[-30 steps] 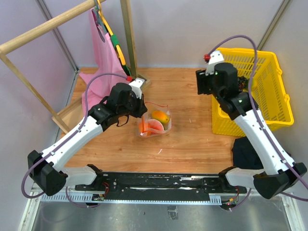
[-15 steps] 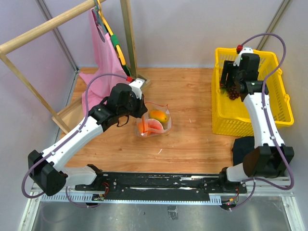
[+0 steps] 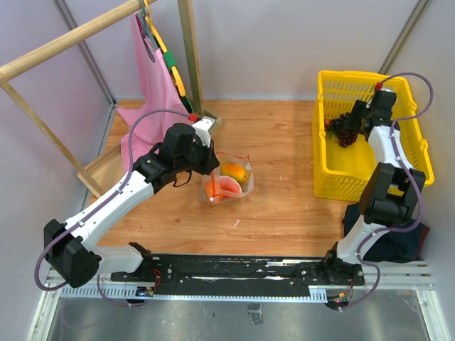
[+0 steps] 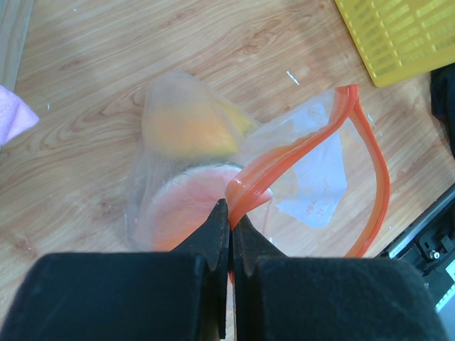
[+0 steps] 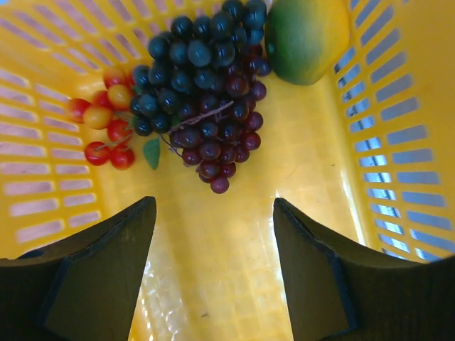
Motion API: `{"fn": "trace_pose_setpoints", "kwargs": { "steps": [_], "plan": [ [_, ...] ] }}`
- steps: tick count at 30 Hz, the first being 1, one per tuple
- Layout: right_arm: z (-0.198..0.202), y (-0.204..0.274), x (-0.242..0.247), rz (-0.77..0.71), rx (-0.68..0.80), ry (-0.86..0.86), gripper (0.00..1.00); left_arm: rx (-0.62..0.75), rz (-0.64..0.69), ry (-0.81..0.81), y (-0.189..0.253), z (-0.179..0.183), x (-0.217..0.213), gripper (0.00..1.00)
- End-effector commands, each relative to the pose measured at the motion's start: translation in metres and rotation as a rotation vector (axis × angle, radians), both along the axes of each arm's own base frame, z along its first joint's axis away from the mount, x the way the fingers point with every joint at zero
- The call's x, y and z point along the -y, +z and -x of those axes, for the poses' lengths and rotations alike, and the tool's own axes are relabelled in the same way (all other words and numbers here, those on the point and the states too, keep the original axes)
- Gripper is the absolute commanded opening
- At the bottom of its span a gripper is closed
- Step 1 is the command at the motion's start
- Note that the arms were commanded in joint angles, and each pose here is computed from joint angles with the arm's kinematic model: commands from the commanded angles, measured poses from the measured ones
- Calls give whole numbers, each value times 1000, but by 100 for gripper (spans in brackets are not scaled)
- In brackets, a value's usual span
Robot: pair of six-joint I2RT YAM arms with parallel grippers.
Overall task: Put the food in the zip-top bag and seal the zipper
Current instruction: Pick up the fake fruit from the bin.
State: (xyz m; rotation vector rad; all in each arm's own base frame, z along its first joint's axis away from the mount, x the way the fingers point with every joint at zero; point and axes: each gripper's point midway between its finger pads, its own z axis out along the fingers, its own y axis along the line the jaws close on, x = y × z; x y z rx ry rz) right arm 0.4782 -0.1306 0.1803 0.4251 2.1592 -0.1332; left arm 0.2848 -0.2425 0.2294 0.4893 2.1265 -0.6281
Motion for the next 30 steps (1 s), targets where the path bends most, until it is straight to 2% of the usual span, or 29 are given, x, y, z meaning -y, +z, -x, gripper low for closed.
{"fn": "trace_pose_setpoints", "kwargs": {
  "steps": [1,10,17,26,30],
  "plan": [
    [-22,-21,4,-64,4,-2,69,4,14,-7,-1,-4,2,0],
    [-35,-94,5,-115,-127,8,64,-1,12,-2,-3,-6,1,0],
    [-38,-126,6,-132,-196,7,57,-4,12,-3,-4,-6,1,0],
    [-32,-164,12,-141,-290,-26,55,-2,14,-3,-3,-6,0,0],
    [-34,-170,12,-163,-296,-31,50,0,17,-6,-2,-5,0,0]
  ]
}}
